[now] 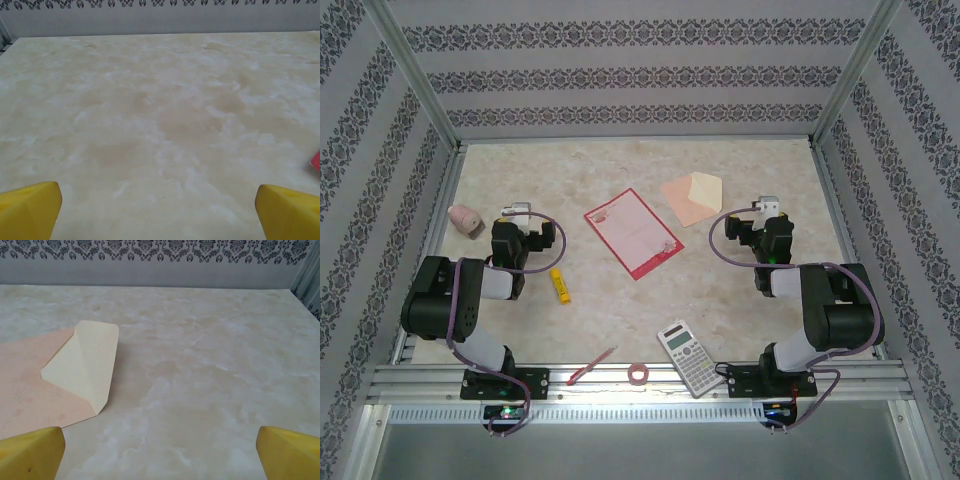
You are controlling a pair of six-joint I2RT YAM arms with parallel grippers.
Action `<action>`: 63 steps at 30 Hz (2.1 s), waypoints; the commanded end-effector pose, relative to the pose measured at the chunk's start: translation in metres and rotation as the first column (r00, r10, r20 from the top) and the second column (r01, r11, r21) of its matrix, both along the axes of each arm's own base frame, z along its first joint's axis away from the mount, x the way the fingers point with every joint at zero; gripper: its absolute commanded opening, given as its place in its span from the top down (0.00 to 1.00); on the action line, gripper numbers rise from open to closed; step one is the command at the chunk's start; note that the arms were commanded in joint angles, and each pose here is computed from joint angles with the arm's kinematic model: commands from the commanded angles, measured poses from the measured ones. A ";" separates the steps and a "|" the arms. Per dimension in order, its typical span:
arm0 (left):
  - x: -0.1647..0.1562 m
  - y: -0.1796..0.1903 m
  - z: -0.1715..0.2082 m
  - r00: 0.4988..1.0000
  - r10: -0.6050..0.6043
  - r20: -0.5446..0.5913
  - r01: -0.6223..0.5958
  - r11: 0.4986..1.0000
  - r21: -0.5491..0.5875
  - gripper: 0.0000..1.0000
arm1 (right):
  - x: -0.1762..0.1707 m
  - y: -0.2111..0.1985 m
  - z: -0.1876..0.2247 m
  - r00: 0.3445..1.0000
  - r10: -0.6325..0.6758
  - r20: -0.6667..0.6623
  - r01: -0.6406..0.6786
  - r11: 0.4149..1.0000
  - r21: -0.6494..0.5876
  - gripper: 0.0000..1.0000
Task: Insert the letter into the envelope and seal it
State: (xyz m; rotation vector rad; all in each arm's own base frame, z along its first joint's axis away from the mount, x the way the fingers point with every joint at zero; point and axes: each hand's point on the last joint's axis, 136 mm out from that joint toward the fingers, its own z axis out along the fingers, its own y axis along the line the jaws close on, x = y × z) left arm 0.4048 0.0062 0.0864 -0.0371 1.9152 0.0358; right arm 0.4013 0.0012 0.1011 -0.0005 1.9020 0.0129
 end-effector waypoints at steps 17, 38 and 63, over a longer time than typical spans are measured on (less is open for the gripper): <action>-0.004 0.007 0.001 1.000 0.024 0.001 -0.024 1.000 0.011 0.00 | -0.003 0.003 0.004 1.000 -0.006 0.012 0.006 1.000 0.003 0.02; 0.000 0.018 0.045 0.992 0.099 -0.084 -0.099 0.995 -0.001 0.00 | -0.004 0.002 0.015 1.000 -0.003 0.016 0.003 1.000 0.027 0.02; 0.042 -0.108 0.058 0.745 -0.523 -0.414 0.167 0.747 -0.643 0.00 | -0.009 0.144 0.073 0.926 0.093 -0.366 0.086 0.892 0.443 0.02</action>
